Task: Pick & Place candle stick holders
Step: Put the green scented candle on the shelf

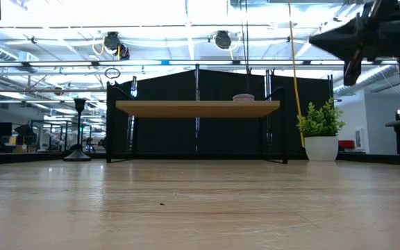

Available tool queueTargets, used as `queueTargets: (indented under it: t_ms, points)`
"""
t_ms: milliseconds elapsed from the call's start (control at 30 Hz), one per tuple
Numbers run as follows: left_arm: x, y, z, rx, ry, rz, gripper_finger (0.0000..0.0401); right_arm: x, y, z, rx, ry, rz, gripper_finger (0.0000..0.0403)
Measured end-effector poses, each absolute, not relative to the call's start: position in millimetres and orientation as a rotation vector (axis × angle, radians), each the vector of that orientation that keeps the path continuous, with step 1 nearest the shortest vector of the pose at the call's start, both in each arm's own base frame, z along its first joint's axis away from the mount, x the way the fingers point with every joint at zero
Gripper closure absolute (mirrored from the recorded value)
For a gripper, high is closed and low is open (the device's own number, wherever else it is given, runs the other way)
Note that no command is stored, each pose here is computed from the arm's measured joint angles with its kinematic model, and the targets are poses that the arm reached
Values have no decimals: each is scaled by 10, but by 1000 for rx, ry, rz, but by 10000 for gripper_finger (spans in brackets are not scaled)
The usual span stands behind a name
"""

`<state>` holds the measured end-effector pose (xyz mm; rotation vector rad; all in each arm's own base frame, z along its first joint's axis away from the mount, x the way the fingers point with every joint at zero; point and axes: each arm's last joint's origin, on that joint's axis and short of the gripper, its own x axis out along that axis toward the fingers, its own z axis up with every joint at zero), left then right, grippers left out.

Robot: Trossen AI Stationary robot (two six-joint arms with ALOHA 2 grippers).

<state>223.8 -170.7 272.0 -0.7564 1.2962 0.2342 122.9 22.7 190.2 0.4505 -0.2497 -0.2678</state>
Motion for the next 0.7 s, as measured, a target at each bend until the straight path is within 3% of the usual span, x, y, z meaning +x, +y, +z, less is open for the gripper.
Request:
queueTargets:
  t_ms: [400,700]
  points:
    - [2234,-1712,2721,-757,1297,233,346,1241,230,1571,354,61,-330,402]
    - [2234,-1712,2721,-775,1296,248,275,1239,230,1559,195,99,-319,403]
